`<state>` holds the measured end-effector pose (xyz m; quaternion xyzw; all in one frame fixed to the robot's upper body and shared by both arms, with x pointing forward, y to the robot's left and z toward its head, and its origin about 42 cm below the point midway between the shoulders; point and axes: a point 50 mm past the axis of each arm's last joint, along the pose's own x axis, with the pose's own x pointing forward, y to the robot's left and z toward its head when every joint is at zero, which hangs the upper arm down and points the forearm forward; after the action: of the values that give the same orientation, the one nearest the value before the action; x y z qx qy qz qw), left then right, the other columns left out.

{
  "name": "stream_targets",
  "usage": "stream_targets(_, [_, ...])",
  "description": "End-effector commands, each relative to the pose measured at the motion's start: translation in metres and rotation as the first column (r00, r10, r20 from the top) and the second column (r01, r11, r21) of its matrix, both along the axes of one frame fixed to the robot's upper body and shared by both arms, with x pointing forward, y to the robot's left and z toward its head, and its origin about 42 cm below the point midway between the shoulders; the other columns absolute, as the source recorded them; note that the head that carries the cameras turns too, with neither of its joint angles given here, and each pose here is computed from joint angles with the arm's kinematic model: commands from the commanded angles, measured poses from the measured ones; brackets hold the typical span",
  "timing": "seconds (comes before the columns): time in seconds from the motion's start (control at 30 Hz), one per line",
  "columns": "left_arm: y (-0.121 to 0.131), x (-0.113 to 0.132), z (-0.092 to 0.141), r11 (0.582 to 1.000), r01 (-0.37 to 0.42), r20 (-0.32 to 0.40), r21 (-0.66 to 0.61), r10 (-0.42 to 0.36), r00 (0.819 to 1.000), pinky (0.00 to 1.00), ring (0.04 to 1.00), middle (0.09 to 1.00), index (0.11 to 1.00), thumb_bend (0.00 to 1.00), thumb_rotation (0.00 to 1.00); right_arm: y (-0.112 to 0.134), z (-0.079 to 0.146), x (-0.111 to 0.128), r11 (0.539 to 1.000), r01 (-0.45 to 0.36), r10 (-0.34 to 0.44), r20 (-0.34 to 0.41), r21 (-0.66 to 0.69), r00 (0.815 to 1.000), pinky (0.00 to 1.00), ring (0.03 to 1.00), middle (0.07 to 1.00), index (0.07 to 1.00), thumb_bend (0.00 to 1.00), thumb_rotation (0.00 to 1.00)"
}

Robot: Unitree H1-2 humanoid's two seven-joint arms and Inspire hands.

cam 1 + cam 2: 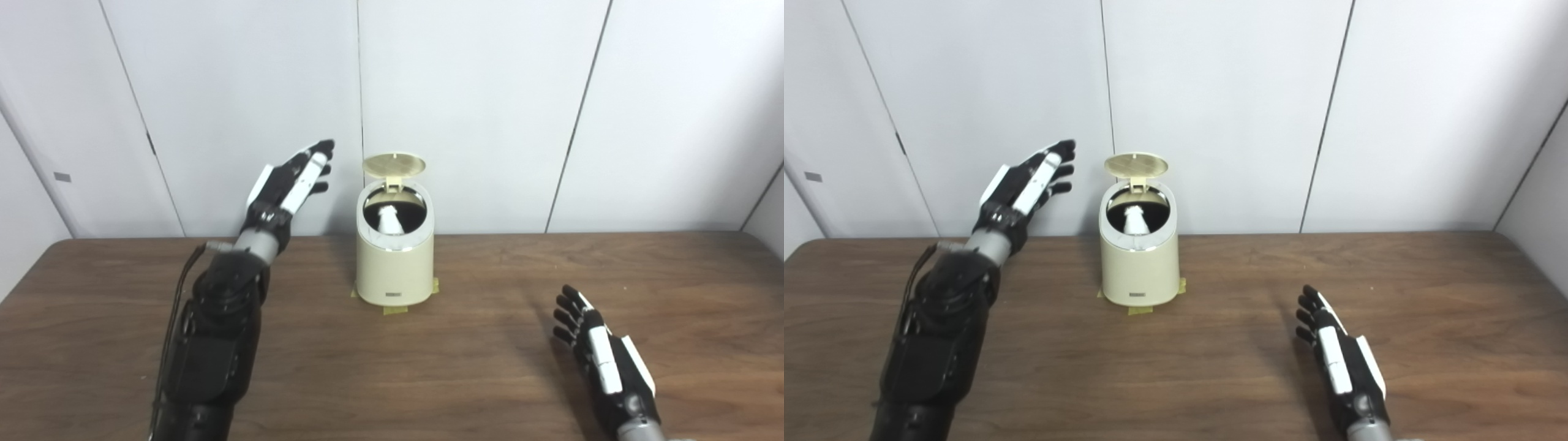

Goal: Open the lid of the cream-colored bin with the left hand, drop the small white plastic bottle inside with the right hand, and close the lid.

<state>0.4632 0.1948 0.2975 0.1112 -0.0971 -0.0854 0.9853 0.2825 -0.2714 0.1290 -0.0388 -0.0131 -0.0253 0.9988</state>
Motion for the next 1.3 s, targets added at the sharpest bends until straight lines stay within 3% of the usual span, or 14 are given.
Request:
stream_targets(0.0, [-0.006, 0.012, 0.038, 0.998, 0.016, 0.123, 0.062, -0.024, 0.992, 0.84, 0.891, 0.898, 0.878, 0.46, 0.83, 0.000, 0.016, 0.006, 1.000, -0.001, 0.001, 0.094, 0.009, 0.996, 0.86, 0.914, 0.925, 0.926, 0.64, 1.00])
stream_targets(0.27, [-0.022, 0.034, 0.067, 0.980, 0.008, 0.164, 0.201, -0.041, 0.986, 0.81, 0.873, 0.884, 0.865, 0.47, 0.79, 0.001, 0.014, 0.004, 1.000, 0.003, -0.001, 0.082, -0.025, 0.997, 0.83, 0.889, 0.910, 0.921, 0.64, 1.00])
stream_targets(0.53, [-0.031, 0.043, 0.079, 0.922, 0.012, 0.209, 0.387, -0.100, 0.973, 0.80, 0.884, 0.871, 0.854, 0.47, 0.85, 0.003, 0.013, 0.002, 1.000, 0.019, -0.019, 0.066, -0.009, 0.998, 0.82, 0.880, 0.900, 0.918, 0.63, 1.00])
stream_targets(0.6, [-0.034, 0.037, 0.081, 0.897, -0.001, 0.209, 0.442, -0.102, 0.973, 0.84, 0.891, 0.884, 0.854, 0.49, 0.85, 0.003, 0.012, 0.003, 1.000, 0.025, -0.024, 0.062, -0.017, 0.998, 0.81, 0.873, 0.895, 0.917, 0.62, 1.00])
stream_targets(0.63, [-0.036, 0.034, 0.082, 0.874, -0.015, 0.222, 0.487, -0.107, 0.969, 0.86, 0.896, 0.889, 0.856, 0.50, 0.84, 0.004, 0.012, 0.003, 0.999, 0.027, -0.025, 0.058, -0.021, 0.998, 0.81, 0.871, 0.895, 0.918, 0.62, 1.00])
stream_targets(0.83, [-0.043, 0.023, 0.082, 0.728, -0.077, 0.278, 0.681, -0.159, 0.947, 0.76, 0.844, 0.858, 0.822, 0.55, 0.81, 0.005, 0.009, 0.004, 0.999, 0.033, -0.032, 0.043, -0.030, 0.999, 0.79, 0.867, 0.888, 0.919, 0.60, 1.00])
stream_targets(1.07, [-0.049, 0.016, 0.082, 0.516, -0.160, 0.334, 0.842, -0.263, 0.905, 0.72, 0.827, 0.803, 0.775, 0.59, 0.86, 0.002, 0.005, 0.005, 0.998, 0.038, -0.037, 0.036, -0.040, 0.999, 0.78, 0.870, 0.881, 0.917, 0.59, 1.00])
stream_targets(1.27, [-0.050, 0.013, 0.079, 0.414, -0.182, 0.325, 0.892, -0.306, 0.895, 0.70, 0.794, 0.785, 0.767, 0.61, 0.84, 0.002, 0.004, 0.006, 0.998, 0.042, -0.041, 0.033, -0.045, 0.999, 0.77, 0.864, 0.876, 0.914, 0.58, 1.00])
